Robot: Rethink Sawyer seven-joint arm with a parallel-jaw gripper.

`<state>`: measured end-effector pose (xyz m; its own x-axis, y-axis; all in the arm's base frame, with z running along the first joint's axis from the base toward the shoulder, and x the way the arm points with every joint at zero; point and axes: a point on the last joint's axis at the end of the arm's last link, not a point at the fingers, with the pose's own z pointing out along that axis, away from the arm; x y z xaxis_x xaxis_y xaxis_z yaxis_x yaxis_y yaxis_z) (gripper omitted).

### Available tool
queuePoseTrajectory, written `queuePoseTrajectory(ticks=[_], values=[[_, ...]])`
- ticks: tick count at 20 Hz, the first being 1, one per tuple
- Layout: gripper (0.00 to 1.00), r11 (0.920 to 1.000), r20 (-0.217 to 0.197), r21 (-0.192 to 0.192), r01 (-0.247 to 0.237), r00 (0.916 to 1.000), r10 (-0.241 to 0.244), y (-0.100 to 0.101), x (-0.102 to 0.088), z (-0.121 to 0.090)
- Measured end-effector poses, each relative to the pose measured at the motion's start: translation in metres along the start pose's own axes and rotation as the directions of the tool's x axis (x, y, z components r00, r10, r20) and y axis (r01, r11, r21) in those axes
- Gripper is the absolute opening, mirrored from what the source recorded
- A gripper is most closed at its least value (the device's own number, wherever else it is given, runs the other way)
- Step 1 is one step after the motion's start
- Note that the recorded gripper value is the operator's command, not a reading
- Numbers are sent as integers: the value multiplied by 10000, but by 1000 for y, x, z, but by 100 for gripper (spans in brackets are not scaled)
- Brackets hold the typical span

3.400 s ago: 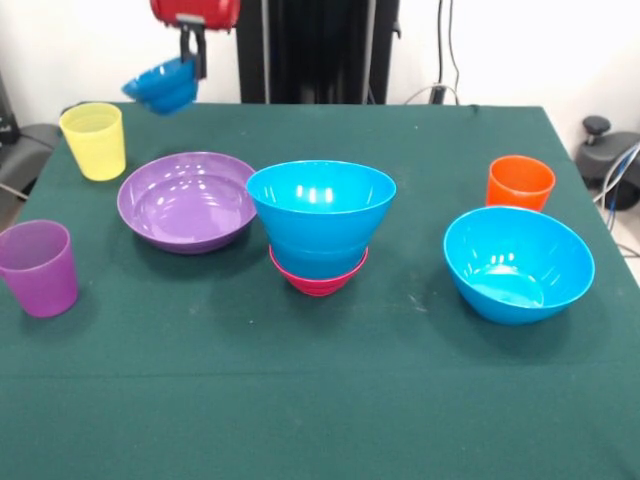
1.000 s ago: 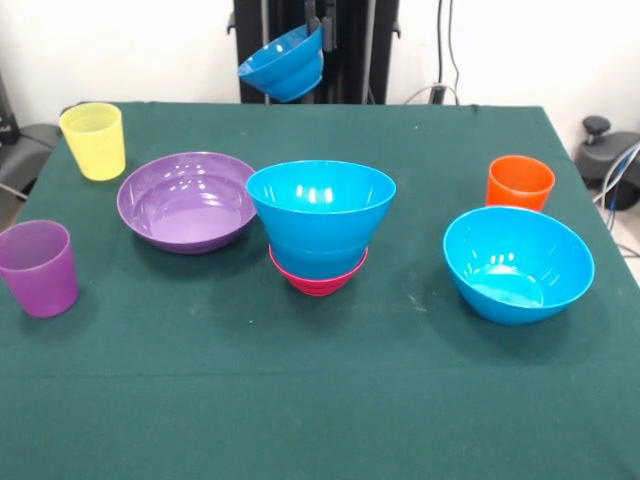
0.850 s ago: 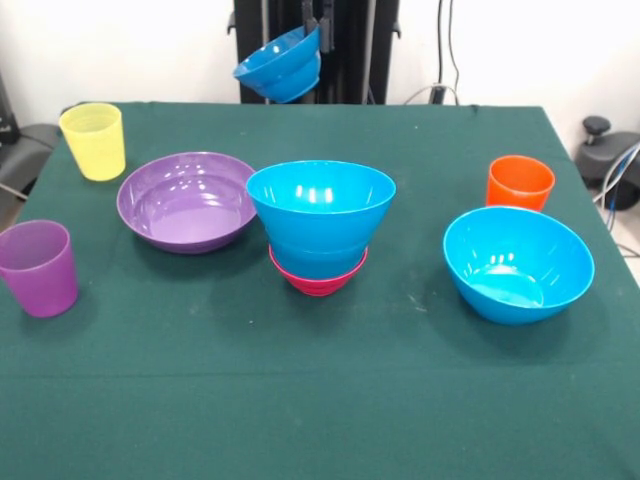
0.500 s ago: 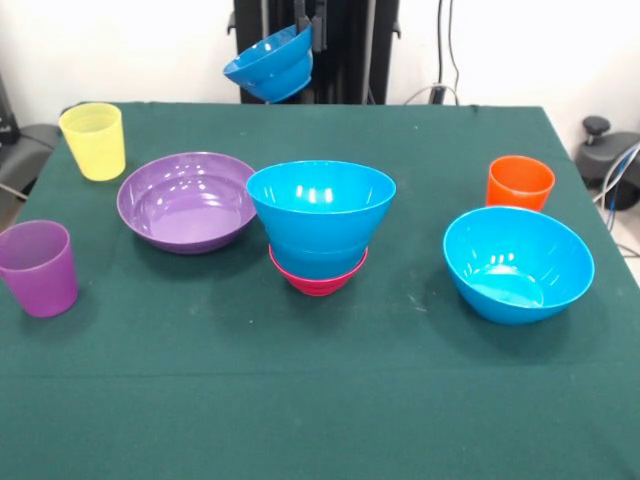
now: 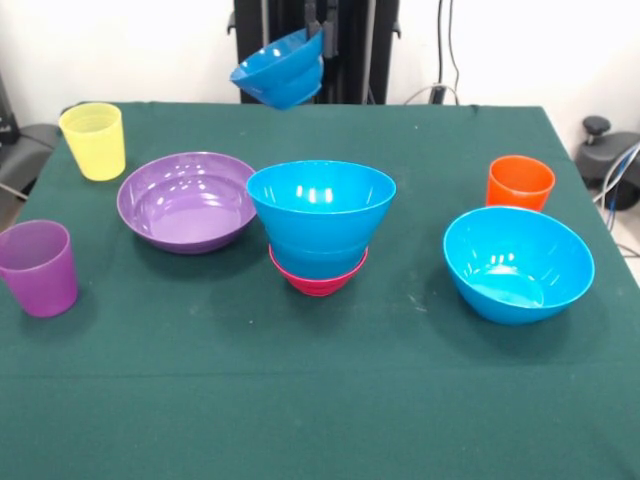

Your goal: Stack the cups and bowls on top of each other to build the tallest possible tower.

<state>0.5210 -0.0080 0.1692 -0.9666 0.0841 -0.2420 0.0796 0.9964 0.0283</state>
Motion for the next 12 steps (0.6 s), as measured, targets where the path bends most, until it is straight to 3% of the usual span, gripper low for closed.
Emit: queuePoseTrajectory(ticks=[6, 12], values=[[0, 9995, 73, -258, 170, 9998, -168, 22, -18, 15], [0, 9985, -33, -539, 48, 10000, -50, 29, -28, 33]])
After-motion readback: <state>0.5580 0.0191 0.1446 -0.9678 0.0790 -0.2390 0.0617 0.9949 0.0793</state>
